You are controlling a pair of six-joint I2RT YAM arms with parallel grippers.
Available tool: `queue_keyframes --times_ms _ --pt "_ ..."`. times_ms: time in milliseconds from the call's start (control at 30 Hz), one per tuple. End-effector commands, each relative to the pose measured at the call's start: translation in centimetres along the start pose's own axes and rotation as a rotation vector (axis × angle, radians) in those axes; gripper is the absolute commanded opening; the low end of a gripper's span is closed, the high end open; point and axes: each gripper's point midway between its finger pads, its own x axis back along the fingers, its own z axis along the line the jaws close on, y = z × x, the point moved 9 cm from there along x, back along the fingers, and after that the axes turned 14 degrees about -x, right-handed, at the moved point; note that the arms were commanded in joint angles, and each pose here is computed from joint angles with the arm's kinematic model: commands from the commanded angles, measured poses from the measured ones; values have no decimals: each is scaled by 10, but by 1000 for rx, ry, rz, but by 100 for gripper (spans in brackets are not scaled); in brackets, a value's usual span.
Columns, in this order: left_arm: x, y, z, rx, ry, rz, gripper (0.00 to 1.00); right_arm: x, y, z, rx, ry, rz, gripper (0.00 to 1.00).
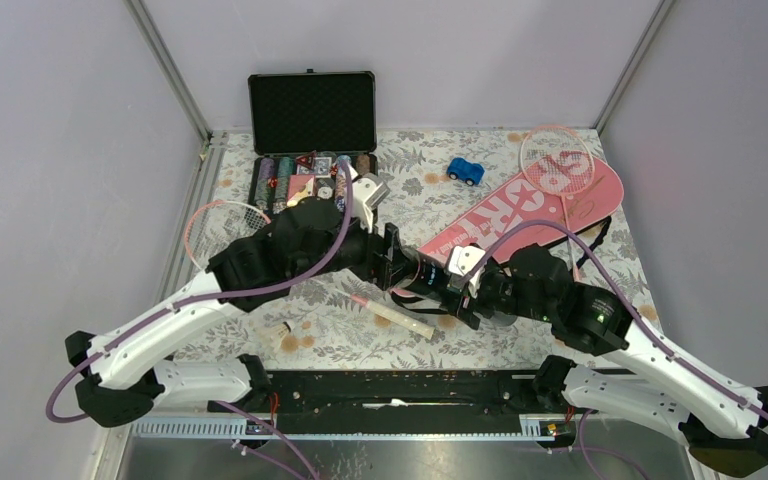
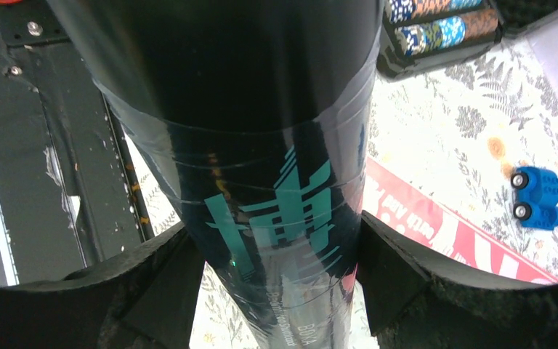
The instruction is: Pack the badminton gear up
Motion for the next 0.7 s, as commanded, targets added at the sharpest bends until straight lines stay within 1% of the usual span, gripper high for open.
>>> queue_keyframes --times_ms 0,100,233,333,400,533,667 --pt "30 19 -8 24 -28 -85 75 6 37 -2 11 -25 -221 44" --pt "44 24 -8 22 -26 -138 78 5 31 -3 12 -43 -223 44" --pt "61 26 -2 43 44 -219 83 2 26 -4 2 -52 -198 45" --pt "71 25 1 36 74 -258 86 0 23 -4 -8 -59 -180 45" --pt "77 21 6 44 123 -260 87 0 22 -4 -13 -63 -179 45" --pt "80 3 24 107 317 -227 91 2 22 -5 -23 -70 -174 45" --pt "78 -29 48 187 588 -131 95 7 22 -5 -26 -81 -181 45"
